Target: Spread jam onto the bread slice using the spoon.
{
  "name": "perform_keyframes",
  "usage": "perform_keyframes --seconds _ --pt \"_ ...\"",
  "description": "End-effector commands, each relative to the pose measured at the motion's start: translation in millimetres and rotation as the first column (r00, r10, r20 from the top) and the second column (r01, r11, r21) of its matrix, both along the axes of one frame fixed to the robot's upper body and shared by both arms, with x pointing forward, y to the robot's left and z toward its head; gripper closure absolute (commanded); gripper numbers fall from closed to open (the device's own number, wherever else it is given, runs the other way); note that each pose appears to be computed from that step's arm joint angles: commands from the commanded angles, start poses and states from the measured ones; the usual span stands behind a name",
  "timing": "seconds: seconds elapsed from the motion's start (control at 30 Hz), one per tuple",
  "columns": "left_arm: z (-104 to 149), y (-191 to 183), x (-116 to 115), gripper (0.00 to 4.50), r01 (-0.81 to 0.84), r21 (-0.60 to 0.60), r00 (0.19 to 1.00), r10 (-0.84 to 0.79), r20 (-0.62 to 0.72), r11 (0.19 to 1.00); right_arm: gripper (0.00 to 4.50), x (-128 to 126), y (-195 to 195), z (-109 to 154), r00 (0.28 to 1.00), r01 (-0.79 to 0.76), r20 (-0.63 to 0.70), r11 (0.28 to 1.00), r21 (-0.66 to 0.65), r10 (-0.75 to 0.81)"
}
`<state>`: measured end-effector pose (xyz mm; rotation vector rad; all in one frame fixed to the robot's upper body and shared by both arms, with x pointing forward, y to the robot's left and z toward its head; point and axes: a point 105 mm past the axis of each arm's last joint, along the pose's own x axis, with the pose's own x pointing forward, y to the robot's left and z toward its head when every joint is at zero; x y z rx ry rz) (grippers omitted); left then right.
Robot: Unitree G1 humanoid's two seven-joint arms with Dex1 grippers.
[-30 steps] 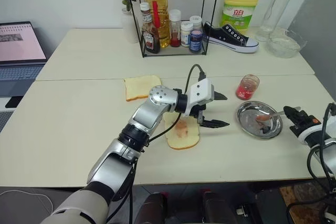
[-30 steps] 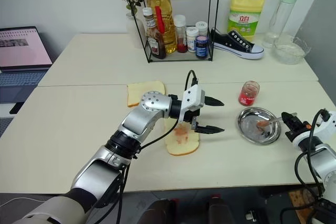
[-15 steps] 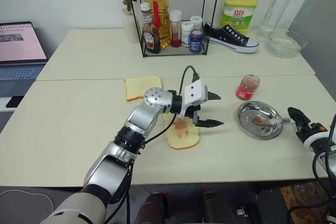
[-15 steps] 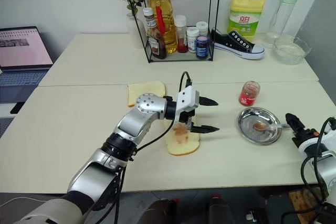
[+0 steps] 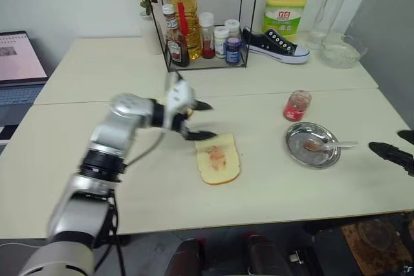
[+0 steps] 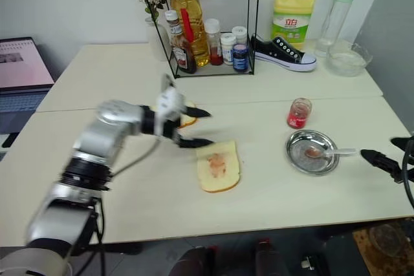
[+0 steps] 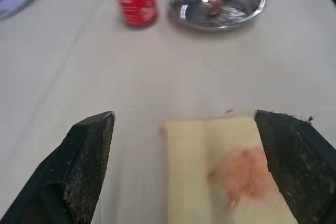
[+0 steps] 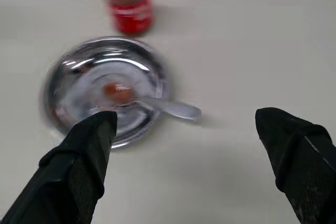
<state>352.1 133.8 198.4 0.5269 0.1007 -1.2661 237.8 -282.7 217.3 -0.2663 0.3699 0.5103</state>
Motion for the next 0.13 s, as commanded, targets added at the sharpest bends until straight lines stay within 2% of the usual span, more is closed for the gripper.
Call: perform_keyframes --seconds 0.03,0.13 --pt "4 27 -10 0.07 -0.04 0.034 0.999 0.041 -0.013 0.999 0.02 -12 36 11 0.977 -0.21 -0.027 0.978 -0.005 0.21" --pt "7 55 -21 0.07 -0.152 0.034 0.988 0.153 -0.025 0.988 0.02 -19 67 6 0.937 -0.342 -0.074 0.94 0.003 0.341"
